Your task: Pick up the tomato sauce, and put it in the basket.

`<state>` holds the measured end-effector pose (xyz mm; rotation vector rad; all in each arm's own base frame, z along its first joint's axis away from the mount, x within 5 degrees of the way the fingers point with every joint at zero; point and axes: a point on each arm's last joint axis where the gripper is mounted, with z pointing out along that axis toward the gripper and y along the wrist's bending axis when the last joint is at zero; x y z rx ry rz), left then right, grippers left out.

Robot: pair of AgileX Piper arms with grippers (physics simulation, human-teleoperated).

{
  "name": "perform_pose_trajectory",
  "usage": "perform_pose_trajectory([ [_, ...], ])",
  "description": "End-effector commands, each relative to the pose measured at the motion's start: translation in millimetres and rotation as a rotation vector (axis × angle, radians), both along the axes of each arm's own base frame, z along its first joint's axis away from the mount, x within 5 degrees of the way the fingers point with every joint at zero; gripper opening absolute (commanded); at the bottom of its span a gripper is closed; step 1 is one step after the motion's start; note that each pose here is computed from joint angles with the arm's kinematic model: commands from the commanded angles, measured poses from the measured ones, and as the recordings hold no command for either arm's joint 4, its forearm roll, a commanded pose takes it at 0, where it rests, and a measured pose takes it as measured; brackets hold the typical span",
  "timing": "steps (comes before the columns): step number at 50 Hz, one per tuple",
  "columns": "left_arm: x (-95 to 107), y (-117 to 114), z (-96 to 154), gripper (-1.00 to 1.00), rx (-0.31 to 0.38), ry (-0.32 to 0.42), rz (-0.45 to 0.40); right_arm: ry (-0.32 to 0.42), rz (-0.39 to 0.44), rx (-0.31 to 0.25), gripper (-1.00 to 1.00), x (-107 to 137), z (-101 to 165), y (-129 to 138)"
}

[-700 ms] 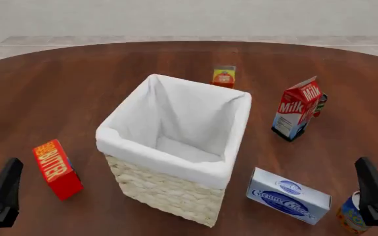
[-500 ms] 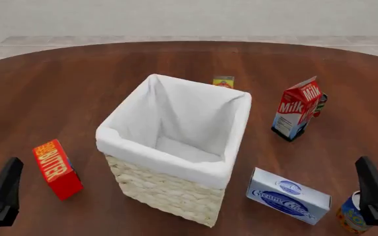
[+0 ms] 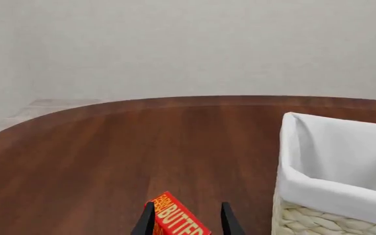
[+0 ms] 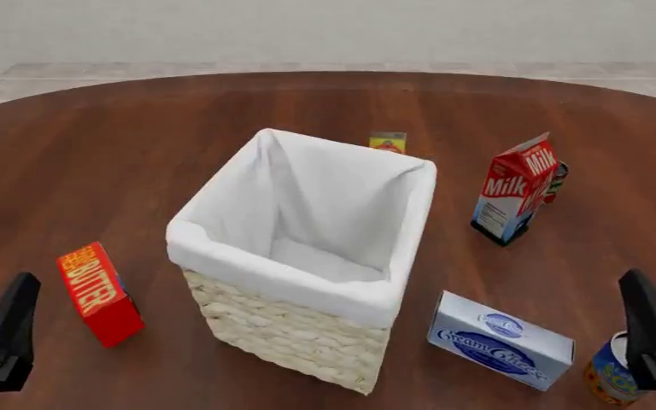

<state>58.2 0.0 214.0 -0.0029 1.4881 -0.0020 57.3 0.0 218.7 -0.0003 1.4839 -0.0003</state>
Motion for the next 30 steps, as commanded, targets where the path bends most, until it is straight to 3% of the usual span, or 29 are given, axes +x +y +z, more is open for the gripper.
perform_pose_trajectory([
  [1, -1, 0, -1, 1.00, 0.001, -0.001, -0.001, -0.005, -0.002, -0.007, 1.00, 0, 6, 0],
  [18, -2, 0, -1, 1.00, 0.001, 0.000, 0.000, -0.040, 0.001, -0.054, 1.00, 12, 59, 0],
  [24, -1, 0, -1, 1.00, 0.001, 0.000, -0.001, -0.026, -0.006, -0.052, 1.00, 25, 84, 0],
  [30, -1, 0, -1, 1.00, 0.002, -0.001, -0.001, -0.017, 0.004, -0.085, 1.00, 37, 106, 1],
])
